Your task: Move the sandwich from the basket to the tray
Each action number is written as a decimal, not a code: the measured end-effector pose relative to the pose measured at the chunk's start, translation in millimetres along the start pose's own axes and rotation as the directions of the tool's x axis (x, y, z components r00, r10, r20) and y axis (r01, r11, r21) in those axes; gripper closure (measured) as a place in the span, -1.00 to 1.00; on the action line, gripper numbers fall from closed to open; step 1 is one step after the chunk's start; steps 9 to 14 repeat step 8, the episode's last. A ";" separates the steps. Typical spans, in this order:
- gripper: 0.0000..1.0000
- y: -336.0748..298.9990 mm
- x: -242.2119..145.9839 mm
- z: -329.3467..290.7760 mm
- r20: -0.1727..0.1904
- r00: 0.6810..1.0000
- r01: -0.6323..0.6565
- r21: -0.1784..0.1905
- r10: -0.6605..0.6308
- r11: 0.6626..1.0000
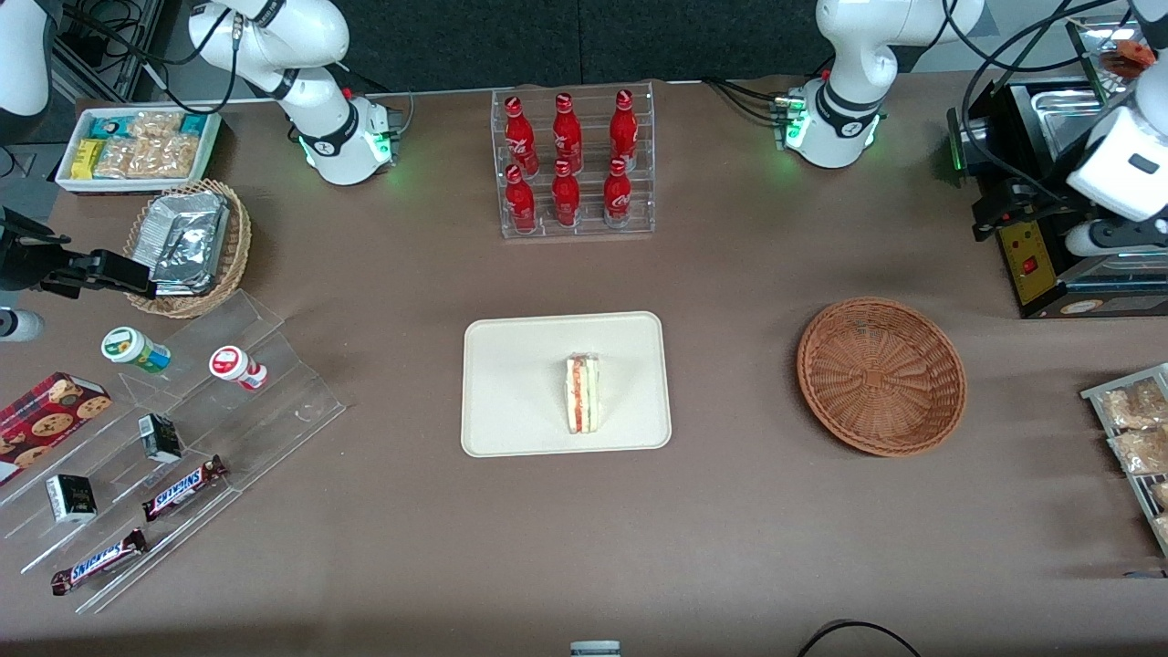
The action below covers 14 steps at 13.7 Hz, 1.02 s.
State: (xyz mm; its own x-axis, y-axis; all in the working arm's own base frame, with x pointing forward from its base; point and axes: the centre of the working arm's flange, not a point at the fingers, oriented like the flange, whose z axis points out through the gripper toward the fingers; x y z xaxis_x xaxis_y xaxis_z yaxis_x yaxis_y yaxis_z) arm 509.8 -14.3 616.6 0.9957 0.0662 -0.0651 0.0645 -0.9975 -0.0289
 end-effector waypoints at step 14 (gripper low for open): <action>-0.99 1.5 23.9 -6.1 -0.003 1.000 0.002 -0.019 -0.002 1.000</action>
